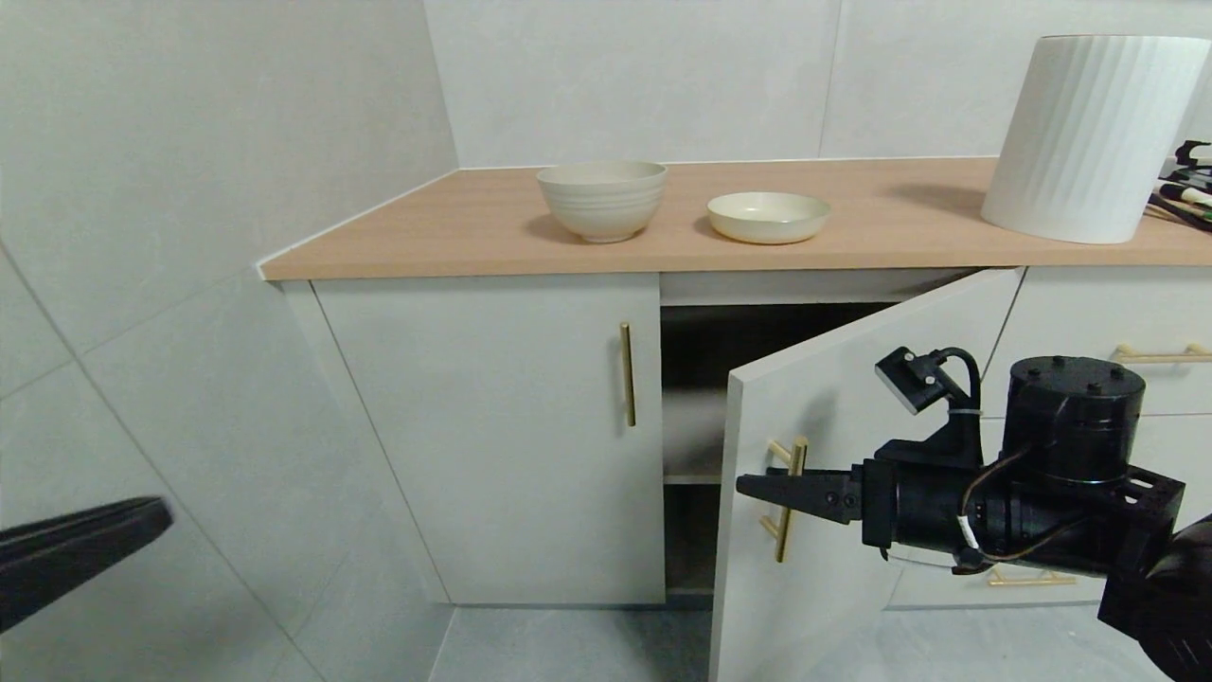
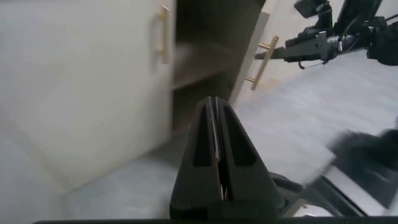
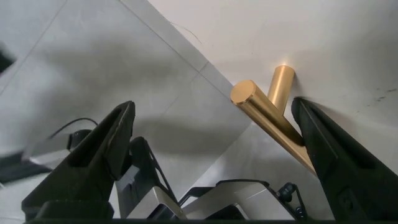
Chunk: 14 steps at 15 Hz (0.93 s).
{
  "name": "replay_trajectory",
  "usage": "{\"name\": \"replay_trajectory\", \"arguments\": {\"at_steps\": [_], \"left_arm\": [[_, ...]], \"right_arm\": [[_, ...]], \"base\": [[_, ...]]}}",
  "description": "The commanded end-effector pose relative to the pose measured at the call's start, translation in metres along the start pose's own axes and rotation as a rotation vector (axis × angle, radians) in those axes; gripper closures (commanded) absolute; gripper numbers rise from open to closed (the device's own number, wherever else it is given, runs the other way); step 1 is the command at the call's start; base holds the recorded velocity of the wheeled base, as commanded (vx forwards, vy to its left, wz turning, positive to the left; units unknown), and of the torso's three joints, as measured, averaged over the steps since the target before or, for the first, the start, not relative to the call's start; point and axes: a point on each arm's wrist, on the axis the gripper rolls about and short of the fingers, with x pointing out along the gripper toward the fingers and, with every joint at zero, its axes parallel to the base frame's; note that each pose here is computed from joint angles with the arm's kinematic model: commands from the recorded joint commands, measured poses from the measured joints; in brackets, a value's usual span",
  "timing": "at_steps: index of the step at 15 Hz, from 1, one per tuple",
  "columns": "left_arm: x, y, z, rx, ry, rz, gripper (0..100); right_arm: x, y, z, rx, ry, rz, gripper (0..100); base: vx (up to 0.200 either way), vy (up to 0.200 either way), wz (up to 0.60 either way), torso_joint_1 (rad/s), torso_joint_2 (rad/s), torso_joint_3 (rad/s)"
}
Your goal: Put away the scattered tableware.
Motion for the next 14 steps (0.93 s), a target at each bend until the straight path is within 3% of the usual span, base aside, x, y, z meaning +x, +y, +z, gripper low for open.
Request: {"name": "replay_trajectory", "arguments": {"at_steps": [1, 3, 5, 7, 9, 11, 14], "left_arm": [[0.125, 0.039, -0.007, -0.110, 0.212, -0.204, 100], [0.167, 0.046, -0.024, -0.187, 0.239, -0.241, 100], [0.186, 0.045, -0.041, -0.260, 0.254, -0.266, 100], [0.201, 0.038, -0.065, -0.353, 0.260, -0.312, 100], [0.212, 0.029, -0.076, -0.415, 0.257, -0.354, 100], [0.219, 0.025, -0.081, -0.449, 0.252, -0.373, 100], [0.221, 0.024, -0.082, -0.457, 0.256, -0.379, 100]], "right_arm": [[0.000, 0.000, 0.000, 0.001, 0.004, 0.006, 0], [0.000, 0.001, 0.000, -0.002, 0.003, 0.006, 0], [-0.001, 0.001, -0.001, -0.003, 0.002, 0.007, 0], [-0.001, 0.001, -0.003, 0.000, 0.007, 0.007, 0], [0.000, 0.003, -0.006, -0.001, 0.015, 0.015, 0], [0.000, 0.002, -0.008, 0.003, 0.023, 0.014, 0], [0.000, 0.002, -0.008, 0.003, 0.023, 0.014, 0]], "base": [[0.000, 0.000, 0.00, 0.000, 0.00, 0.000], [0.000, 0.000, 0.00, 0.000, 0.00, 0.000], [0.000, 0.000, 0.00, 0.000, 0.00, 0.000], [0.000, 0.000, 0.00, 0.000, 0.00, 0.000], [0.000, 0.000, 0.00, 0.000, 0.00, 0.000], [0.000, 0.000, 0.00, 0.000, 0.00, 0.000], [0.000, 0.000, 0.00, 0.000, 0.00, 0.000]]}}
